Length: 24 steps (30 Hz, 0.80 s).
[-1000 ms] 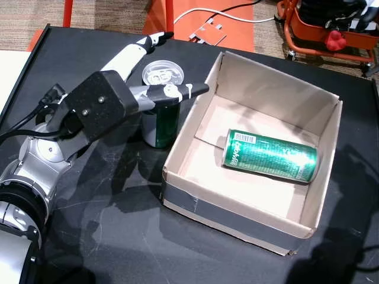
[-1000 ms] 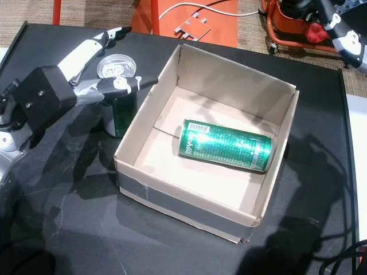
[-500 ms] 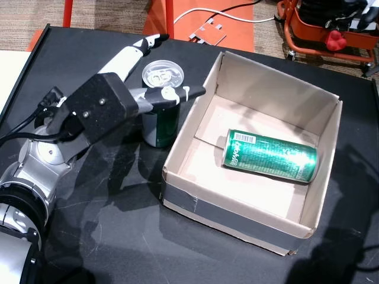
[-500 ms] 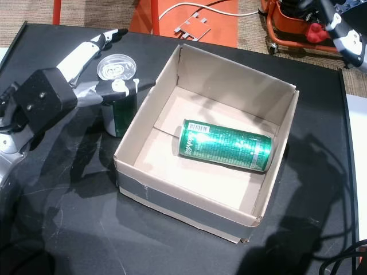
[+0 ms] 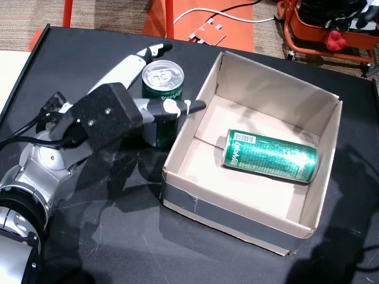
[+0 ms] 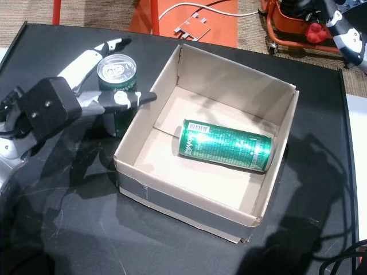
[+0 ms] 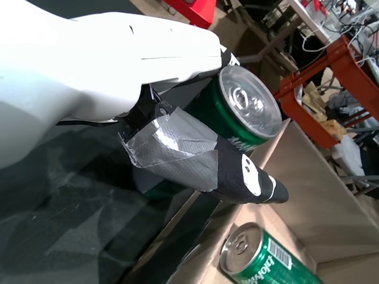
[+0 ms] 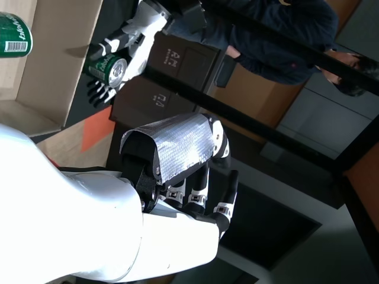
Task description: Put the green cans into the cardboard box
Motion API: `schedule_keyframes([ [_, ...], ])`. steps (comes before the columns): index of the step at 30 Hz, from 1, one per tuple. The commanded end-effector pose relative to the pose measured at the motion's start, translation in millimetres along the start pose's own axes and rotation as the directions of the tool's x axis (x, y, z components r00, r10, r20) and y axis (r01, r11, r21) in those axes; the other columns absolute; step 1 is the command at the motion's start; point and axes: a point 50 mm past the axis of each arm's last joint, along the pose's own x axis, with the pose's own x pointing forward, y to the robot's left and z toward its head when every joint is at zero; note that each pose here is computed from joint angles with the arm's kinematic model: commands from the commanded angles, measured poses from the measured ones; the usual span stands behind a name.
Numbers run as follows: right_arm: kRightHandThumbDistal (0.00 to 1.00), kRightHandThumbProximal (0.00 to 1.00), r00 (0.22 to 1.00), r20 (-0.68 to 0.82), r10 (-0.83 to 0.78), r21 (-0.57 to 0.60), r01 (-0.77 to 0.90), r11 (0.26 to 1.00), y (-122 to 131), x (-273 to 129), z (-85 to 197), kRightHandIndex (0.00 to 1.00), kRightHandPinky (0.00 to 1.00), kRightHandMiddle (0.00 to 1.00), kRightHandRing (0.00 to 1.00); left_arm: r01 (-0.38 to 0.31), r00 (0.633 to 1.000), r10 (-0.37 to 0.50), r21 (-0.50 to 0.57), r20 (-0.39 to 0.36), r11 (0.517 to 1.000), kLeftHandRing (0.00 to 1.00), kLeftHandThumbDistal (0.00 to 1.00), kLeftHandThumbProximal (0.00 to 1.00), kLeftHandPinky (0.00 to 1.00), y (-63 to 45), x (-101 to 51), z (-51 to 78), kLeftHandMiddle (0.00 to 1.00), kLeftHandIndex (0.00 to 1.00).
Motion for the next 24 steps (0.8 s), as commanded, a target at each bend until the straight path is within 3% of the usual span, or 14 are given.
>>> schedule_keyframes([
  [1,0.52,0.63,1.0,0.001,-0.012,-0.013,0.012,1.0,-3.6,-2.8,3.3,0.72,0.7,0.41,0.45,0.014,1.0,-0.014,-0.015,-0.026,1.0,1.0,1.0,0.53,1.0,-4.0,-3.0,-6.4,1.0,1.0],
  [2,0.58,0.65,1.0,0.008,-0.011,-0.017,0.011,1.0,-3.6,-2.8,3.9,0.71,0.7,0.41,0.46,0.016,1.0,-0.016,-0.023,-0.025,1.0,1.0,1.0,0.53,1.0,-4.4,-2.8,-6.2,1.0,1.0],
  [5,0.54,0.72,1.0,0.02,-0.012,-0.046,0.013,0.999,-3.3,-2.6,5.9,0.66,0.69,0.4,0.45,0.014,1.0,-0.015,-0.036,-0.021,0.999,1.0,1.0,0.55,1.0,-5.5,-2.5,-5.6,1.0,1.0],
  [7,0.49,0.7,1.0,0.027,-0.011,-0.047,0.012,0.999,-3.0,-2.7,6.1,0.65,0.69,0.39,0.45,0.009,1.0,-0.01,-0.042,-0.019,0.999,1.0,1.0,0.56,1.0,-5.9,-2.5,-5.4,1.0,1.0],
  [9,0.51,0.7,0.999,0.034,-0.006,-0.044,0.007,0.999,-2.9,-2.5,6.3,0.65,0.69,0.39,0.45,0.006,1.0,-0.007,-0.05,-0.021,0.999,1.0,1.0,0.56,1.0,-5.6,-2.2,-5.3,1.0,1.0],
  [12,0.6,0.71,0.999,0.042,-0.003,-0.048,0.005,0.999,-2.4,-3.1,6.6,0.65,0.69,0.39,0.44,-0.001,1.0,0.0,-0.065,-0.022,0.998,1.0,1.0,0.55,1.0,-5.1,-1.9,-5.1,1.0,1.0],
  [15,0.6,0.75,0.998,0.066,0.001,-0.06,0.003,0.998,-1.3,-2.6,7.4,0.61,0.7,0.38,0.43,-0.003,1.0,0.001,-0.07,-0.023,0.998,1.0,1.0,0.56,1.0,-5.2,-1.8,-5.1,1.0,1.0],
  [18,0.7,0.73,0.997,0.076,0.004,-0.047,-0.001,0.999,-0.9,-2.5,6.9,0.61,0.7,0.38,0.44,-0.003,1.0,0.002,-0.072,-0.023,0.997,1.0,1.0,0.57,1.0,-5.2,-1.6,-4.9,1.0,1.0],
  [21,0.63,0.71,0.998,0.066,-0.004,-0.038,0.006,0.999,-1.1,-3.4,5.7,0.62,0.69,0.39,0.45,-0.003,1.0,0.0,-0.077,-0.026,0.997,1.0,1.0,0.57,1.0,-4.8,-1.4,-5.0,1.0,1.0],
  [24,0.66,0.73,0.997,0.078,-0.005,-0.053,0.01,0.999,-0.3,-3.2,6.3,0.61,0.69,0.38,0.44,-0.004,1.0,0.002,-0.087,-0.03,0.996,1.0,1.0,0.59,1.0,-3.9,-1.3,-5.2,1.0,1.0],
])
